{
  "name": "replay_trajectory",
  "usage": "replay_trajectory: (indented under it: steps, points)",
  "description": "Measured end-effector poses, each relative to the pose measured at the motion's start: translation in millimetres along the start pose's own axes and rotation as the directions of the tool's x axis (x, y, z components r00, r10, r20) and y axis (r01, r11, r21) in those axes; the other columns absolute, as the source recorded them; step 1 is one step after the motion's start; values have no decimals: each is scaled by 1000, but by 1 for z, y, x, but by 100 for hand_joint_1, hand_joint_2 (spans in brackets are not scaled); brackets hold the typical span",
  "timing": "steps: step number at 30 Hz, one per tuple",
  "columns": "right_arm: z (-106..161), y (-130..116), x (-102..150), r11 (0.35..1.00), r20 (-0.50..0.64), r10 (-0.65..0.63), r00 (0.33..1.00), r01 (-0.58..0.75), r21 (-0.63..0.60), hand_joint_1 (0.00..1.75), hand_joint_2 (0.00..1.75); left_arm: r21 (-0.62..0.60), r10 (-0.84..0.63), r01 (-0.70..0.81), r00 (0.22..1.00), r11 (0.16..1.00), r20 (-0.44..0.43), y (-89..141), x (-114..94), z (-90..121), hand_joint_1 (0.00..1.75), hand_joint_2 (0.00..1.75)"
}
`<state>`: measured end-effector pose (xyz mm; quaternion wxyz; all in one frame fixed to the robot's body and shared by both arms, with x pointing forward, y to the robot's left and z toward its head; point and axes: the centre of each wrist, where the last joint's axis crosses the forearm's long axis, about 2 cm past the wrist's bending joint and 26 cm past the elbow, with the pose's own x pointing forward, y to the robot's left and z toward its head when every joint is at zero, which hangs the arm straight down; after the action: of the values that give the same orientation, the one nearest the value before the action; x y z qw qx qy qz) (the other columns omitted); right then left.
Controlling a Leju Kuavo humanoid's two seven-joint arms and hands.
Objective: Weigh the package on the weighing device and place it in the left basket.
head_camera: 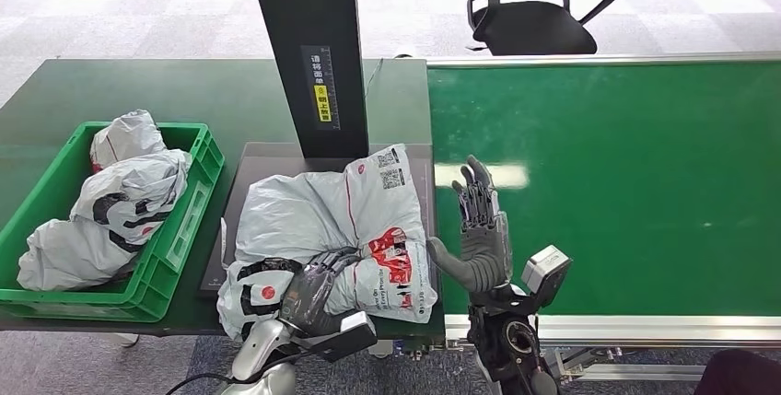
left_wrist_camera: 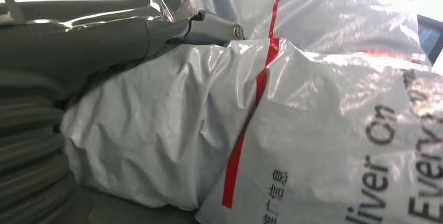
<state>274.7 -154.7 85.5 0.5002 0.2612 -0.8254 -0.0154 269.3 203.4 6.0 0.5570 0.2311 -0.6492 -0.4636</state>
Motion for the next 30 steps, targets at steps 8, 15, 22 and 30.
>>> replay_trajectory:
  steps: [8,15,22,30]
  points:
    - [25,-2,-5,999,-50,0,999,-3,-49,0,175,401,331,-395,917,826,223,26,13,18,175,175]
    - [33,-6,-6,998,-68,14,998,-18,-62,0,175,593,372,-536,844,601,386,59,37,40,175,175]
    - [35,-9,-6,997,-74,21,997,-26,-66,0,175,635,331,-613,789,471,517,93,64,56,175,175]
    - [37,-10,-6,997,-80,27,996,-33,-72,0,175,614,288,-703,709,359,644,127,90,62,175,175]
